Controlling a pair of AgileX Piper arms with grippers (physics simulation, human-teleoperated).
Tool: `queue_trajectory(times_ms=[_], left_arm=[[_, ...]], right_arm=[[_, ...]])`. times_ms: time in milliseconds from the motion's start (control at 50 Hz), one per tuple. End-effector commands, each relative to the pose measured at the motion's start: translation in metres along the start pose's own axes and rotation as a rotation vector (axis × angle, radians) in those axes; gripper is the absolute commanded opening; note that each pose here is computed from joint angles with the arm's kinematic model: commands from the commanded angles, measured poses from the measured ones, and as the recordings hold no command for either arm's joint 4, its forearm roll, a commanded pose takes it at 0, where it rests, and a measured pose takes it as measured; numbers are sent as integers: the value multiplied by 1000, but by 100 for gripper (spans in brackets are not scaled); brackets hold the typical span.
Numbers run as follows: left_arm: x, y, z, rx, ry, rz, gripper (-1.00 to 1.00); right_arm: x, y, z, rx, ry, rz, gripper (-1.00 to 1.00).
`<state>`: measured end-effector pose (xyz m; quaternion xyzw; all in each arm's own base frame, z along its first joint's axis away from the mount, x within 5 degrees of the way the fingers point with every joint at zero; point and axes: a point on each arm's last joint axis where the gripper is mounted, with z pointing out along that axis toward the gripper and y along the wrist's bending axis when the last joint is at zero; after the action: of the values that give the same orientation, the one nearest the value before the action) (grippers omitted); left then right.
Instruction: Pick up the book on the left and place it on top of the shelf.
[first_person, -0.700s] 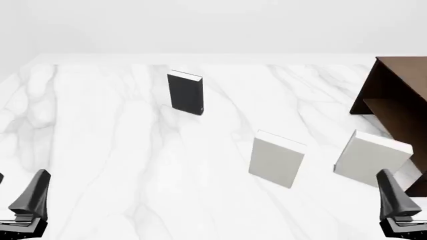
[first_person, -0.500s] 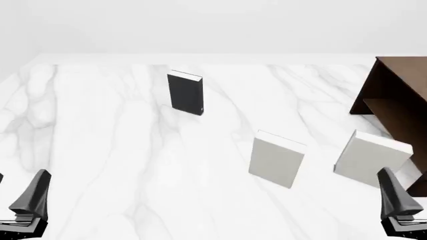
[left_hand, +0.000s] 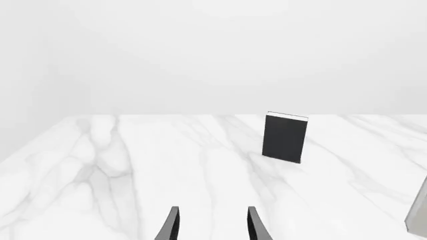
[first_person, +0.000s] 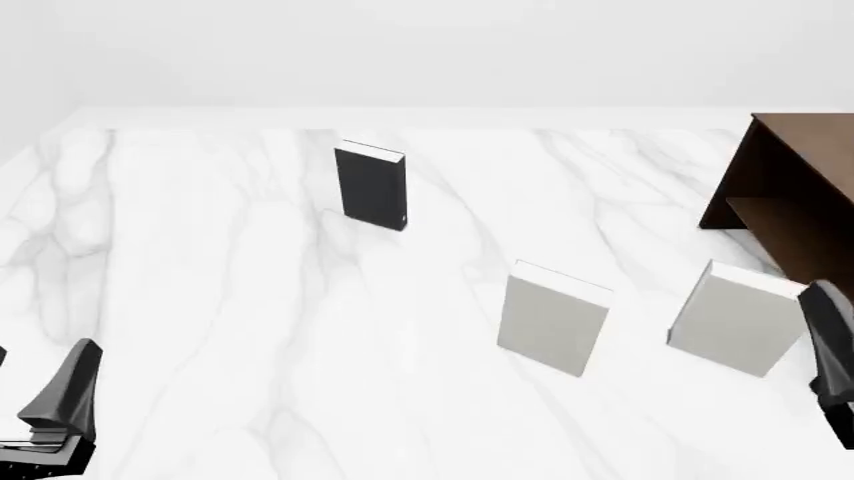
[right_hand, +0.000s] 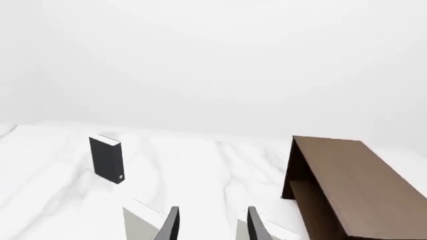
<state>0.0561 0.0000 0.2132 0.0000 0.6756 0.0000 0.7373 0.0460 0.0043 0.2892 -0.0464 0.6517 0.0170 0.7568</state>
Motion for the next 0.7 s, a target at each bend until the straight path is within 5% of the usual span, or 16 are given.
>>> queue_trajectory(times_ms=[20,320,700], left_arm=[[0,0,0,0,0,0,100],[0,0,0,0,0,0,100],[0,0,0,0,0,0,100]], right_arm=[[-44,3,19,-80,-12,-52,100],[-71,20,79,-203,29,-158,100],[-80,38,129,-270,108,-182,100]])
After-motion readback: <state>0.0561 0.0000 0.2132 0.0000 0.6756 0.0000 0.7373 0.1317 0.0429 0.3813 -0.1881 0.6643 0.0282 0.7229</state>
